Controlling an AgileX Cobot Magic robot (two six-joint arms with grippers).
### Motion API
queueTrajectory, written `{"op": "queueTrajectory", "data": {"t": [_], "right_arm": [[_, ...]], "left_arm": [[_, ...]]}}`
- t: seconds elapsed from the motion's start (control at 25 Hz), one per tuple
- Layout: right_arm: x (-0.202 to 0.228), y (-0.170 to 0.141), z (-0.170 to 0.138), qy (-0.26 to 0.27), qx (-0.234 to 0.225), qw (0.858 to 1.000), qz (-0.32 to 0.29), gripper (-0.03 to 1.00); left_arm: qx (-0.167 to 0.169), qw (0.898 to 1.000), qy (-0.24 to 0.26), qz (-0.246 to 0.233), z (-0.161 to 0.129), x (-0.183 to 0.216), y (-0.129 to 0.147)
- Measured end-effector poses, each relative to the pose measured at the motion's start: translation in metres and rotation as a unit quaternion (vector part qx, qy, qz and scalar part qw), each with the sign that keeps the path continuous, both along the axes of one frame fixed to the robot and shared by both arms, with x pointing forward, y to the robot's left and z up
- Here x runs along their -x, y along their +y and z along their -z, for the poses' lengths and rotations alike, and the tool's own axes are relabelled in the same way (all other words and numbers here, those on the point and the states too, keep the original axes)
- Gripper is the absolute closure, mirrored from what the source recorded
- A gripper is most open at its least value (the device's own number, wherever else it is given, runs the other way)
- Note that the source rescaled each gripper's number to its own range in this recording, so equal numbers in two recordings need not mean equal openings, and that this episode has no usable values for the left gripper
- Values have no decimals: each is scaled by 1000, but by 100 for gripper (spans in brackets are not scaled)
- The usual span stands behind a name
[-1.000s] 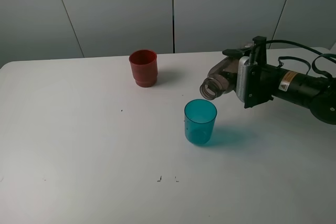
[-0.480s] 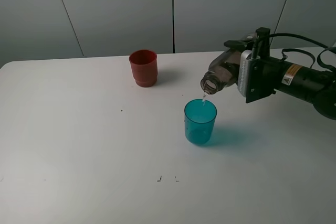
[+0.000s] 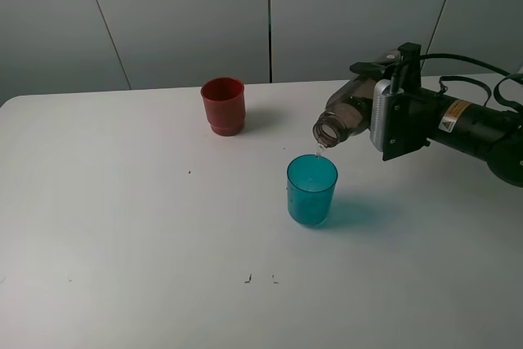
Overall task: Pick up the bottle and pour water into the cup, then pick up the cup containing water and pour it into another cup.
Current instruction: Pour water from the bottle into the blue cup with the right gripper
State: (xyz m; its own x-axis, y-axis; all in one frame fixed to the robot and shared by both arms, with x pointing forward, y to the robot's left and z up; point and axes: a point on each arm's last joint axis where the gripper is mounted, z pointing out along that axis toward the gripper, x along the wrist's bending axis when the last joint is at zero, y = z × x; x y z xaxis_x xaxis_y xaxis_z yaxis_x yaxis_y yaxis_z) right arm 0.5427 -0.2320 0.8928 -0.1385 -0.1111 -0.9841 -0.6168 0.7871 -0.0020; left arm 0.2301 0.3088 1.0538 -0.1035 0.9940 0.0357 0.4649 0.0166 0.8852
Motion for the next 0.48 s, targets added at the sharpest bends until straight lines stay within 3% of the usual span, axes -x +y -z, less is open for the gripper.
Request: {"op": "queueTrajectory", "data": {"t": [0.48], "right_arm": [[0, 0, 0, -15, 19, 1000, -4, 90]], "left_arm": [[-2, 1000, 0, 1, 0, 0, 0]]}}
